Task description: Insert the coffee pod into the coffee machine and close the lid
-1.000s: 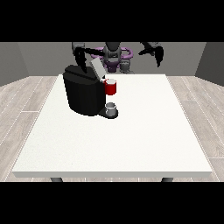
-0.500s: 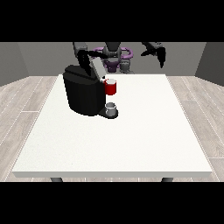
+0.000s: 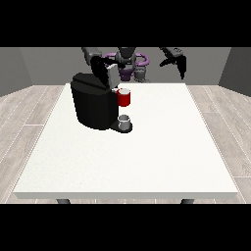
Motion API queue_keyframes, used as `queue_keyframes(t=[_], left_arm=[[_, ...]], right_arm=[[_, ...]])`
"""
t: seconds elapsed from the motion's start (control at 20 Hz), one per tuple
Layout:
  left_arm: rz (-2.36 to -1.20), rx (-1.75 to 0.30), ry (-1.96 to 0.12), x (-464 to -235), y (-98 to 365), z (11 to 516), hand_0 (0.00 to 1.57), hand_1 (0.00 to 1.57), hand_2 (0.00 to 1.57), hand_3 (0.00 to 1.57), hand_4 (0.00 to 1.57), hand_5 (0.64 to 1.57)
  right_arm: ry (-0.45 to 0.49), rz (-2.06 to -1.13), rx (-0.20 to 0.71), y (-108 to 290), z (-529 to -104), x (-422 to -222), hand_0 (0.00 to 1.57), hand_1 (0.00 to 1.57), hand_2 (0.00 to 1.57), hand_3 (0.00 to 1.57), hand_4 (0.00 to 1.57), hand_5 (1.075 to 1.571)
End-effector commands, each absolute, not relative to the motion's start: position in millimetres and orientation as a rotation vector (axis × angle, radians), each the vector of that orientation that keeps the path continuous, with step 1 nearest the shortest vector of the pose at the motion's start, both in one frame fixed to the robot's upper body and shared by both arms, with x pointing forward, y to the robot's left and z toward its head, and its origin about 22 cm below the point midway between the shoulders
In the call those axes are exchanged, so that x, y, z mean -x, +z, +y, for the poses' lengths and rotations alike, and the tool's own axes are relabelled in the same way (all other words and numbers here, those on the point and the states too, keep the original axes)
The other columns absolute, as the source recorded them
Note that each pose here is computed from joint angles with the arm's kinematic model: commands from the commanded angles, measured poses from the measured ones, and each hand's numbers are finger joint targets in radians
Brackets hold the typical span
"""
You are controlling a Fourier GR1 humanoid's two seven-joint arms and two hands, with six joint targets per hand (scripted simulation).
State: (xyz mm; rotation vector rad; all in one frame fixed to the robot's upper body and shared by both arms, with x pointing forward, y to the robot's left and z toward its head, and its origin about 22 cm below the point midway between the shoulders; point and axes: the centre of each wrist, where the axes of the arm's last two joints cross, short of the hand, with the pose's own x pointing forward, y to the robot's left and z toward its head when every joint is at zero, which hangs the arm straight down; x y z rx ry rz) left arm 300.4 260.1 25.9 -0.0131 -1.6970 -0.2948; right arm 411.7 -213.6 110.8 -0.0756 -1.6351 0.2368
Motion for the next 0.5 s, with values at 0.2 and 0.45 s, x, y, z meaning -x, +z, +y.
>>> queue_keyframes(t=[0.2, 0.45], left_arm=[[-1.703, 0.037, -0.326, -307, 33, 248, 0.0, 0.0, 0.0, 0.0, 0.33, 1.571], [-1.72, 0.062, -0.379, -311, 36, 246, 0.0, 0.0, 0.0, 0.0, 0.34, 1.571]], right_arm=[[0.35, -1.709, 0.048, 144, -168, -419, 0.0, 0.0, 0.0, 0.0, 0.0, 1.571], [0.387, -1.79, 0.136, 171, -154, -422, 0.0, 0.0, 0.0, 0.0, 0.1, 1.571]])
